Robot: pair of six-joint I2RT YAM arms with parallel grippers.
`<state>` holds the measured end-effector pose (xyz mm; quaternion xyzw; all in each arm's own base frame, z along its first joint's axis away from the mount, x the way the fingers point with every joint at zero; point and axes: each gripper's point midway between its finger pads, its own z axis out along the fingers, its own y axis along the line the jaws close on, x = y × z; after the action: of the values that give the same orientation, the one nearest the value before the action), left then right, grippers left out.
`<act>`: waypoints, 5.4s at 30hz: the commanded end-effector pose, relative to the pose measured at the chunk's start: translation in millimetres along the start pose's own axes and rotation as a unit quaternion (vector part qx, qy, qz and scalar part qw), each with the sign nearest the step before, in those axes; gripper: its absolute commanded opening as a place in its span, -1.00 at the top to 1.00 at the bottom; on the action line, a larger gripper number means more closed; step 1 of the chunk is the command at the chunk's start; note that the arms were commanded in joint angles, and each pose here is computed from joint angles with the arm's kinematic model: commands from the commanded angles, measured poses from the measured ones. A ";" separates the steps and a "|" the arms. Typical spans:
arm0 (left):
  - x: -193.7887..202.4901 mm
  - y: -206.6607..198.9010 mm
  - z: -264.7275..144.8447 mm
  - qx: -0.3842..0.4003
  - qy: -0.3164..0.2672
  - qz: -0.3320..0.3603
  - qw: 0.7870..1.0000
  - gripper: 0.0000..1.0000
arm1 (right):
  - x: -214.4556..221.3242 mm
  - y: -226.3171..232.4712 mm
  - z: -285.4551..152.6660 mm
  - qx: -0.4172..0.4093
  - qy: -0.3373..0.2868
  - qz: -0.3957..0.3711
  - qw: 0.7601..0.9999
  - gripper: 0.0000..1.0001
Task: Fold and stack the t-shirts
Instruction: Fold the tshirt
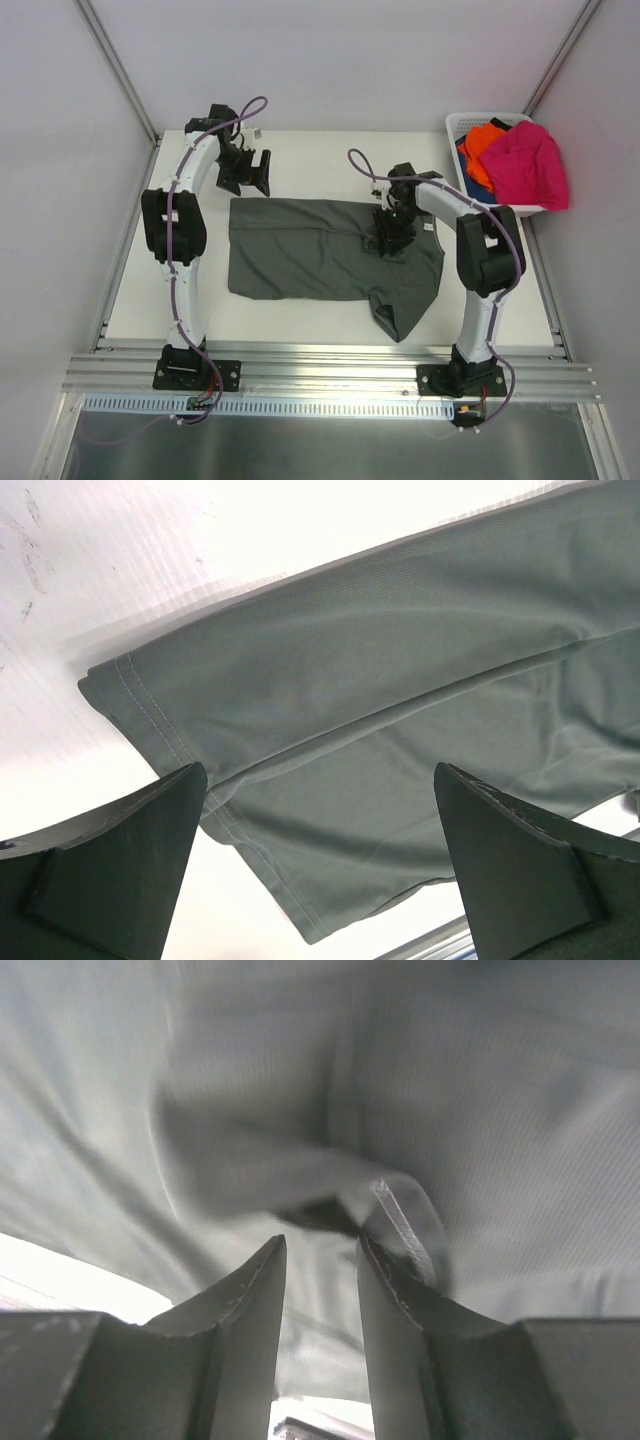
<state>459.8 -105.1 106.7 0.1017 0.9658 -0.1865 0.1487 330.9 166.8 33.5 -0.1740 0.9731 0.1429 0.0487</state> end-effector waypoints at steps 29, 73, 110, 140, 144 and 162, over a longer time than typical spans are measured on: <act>-6.5 -11.9 -26.0 -0.004 -0.026 0.017 1.000 -0.98 | -72.7 1.5 -13.7 0.026 -0.067 -0.048 0.996 0.24; -5.4 -4.0 -6.4 0.009 -0.009 0.018 1.000 -0.97 | -60.4 -45.3 -58.1 0.072 -0.104 -0.011 0.992 0.20; 22.8 -19.3 1.3 0.030 0.031 0.016 0.999 -0.98 | -68.5 -128.1 -47.3 0.056 -0.098 0.053 0.992 0.94; 19.1 -25.0 3.2 0.049 0.028 0.009 0.998 -0.97 | -45.7 -152.6 -104.2 0.151 -0.117 0.076 0.979 -0.54; 21.6 -21.5 14.4 0.052 0.040 0.002 0.998 -0.97 | -60.4 -131.2 -109.8 0.124 -0.144 0.078 0.979 -0.50; 22.9 -16.9 52.3 0.045 0.067 0.010 0.997 -0.70 | -78.0 -72.9 -57.3 0.015 -0.113 0.090 0.989 0.35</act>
<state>444.7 -138.8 61.6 0.1277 0.9612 -0.2295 0.0850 425.2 104.6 84.2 -0.0808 0.9747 0.1363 0.1576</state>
